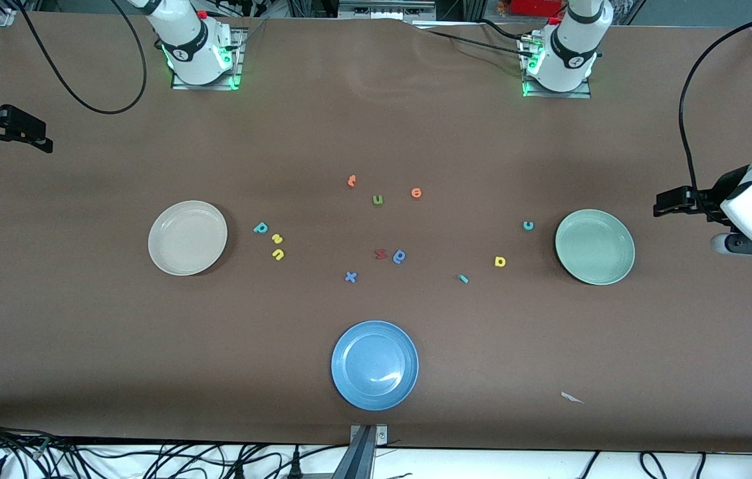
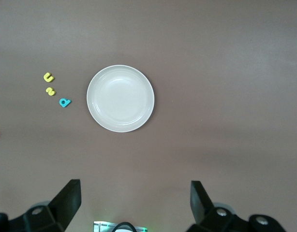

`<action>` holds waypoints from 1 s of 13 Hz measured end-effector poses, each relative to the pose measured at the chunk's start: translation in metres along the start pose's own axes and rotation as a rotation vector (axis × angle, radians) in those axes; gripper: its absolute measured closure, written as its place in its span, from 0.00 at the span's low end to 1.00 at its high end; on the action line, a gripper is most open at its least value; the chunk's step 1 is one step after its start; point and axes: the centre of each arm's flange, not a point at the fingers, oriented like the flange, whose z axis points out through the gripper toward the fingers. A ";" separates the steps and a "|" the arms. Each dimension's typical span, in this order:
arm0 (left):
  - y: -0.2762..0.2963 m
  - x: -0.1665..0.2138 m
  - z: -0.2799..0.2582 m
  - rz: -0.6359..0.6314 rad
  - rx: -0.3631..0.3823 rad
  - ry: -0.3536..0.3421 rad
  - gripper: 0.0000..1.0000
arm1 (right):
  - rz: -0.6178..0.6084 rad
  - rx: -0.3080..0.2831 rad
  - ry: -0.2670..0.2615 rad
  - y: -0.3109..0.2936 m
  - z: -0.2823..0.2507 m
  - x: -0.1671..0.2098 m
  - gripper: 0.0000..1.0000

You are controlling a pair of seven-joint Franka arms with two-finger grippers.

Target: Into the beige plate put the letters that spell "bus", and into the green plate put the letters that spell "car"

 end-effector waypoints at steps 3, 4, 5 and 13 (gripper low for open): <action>0.000 0.002 0.004 0.000 -0.001 -0.007 0.00 | 0.000 0.000 0.000 0.000 0.000 0.000 0.00; 0.000 0.002 0.005 0.000 -0.001 -0.009 0.00 | 0.000 0.000 0.000 0.000 0.000 0.000 0.00; 0.000 0.003 0.006 0.000 -0.001 -0.010 0.00 | 0.000 0.000 0.000 0.000 0.000 0.000 0.00; 0.000 0.003 0.006 0.000 -0.001 -0.010 0.00 | 0.002 0.000 -0.001 0.000 0.001 0.000 0.00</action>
